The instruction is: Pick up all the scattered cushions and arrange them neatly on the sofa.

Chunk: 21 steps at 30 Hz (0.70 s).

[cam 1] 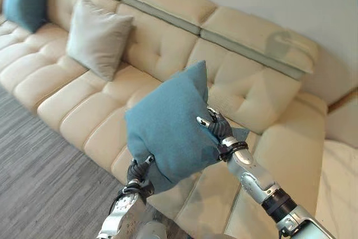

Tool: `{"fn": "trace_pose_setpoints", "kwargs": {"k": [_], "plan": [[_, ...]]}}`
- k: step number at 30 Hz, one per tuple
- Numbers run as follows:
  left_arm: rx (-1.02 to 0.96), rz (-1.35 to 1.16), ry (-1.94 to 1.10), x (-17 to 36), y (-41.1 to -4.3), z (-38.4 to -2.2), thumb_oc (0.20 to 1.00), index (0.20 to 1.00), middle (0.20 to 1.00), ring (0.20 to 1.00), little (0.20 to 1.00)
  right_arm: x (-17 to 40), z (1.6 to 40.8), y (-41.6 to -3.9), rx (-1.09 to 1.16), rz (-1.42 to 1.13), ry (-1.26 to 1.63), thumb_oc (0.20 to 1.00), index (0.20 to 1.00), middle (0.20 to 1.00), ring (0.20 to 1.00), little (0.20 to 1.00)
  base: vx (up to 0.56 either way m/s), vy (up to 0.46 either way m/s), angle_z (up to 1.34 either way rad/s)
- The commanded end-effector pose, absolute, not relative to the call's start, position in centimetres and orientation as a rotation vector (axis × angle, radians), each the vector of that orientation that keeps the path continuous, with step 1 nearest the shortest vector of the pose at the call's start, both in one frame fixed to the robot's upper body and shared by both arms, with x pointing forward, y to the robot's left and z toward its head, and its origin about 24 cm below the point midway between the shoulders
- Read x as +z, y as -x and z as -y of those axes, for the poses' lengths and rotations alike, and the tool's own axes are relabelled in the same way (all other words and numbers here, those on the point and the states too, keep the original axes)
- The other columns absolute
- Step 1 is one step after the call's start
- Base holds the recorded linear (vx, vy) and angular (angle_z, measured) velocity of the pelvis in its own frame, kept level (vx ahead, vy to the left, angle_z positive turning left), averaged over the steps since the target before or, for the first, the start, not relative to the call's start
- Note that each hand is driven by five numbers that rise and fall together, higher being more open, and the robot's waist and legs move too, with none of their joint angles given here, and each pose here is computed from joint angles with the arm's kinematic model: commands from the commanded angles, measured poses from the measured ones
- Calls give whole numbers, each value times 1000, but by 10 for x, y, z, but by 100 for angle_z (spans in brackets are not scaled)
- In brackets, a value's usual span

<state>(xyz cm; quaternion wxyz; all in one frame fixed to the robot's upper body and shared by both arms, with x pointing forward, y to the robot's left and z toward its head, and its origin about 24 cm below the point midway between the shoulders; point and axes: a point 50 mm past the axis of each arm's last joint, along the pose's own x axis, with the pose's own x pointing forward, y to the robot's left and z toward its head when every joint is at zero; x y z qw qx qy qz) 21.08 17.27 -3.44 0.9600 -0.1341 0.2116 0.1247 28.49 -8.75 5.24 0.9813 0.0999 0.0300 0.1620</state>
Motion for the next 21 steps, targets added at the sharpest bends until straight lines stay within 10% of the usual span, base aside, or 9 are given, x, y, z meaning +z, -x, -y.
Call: {"fn": "trace_pose_setpoints", "kwargs": {"k": [1,21], "plan": [[-101,-61,308,40,-250,-114,200,200,200,200,200,63,27,-252,616,-40,-320,200,200,200,200,200,135,328,-63],[69,-76,105,30,-257,-156,200,200,200,200,200,73,12,-262,577,-23,-388,200,200,200,200,200,23,93,-62]]}}
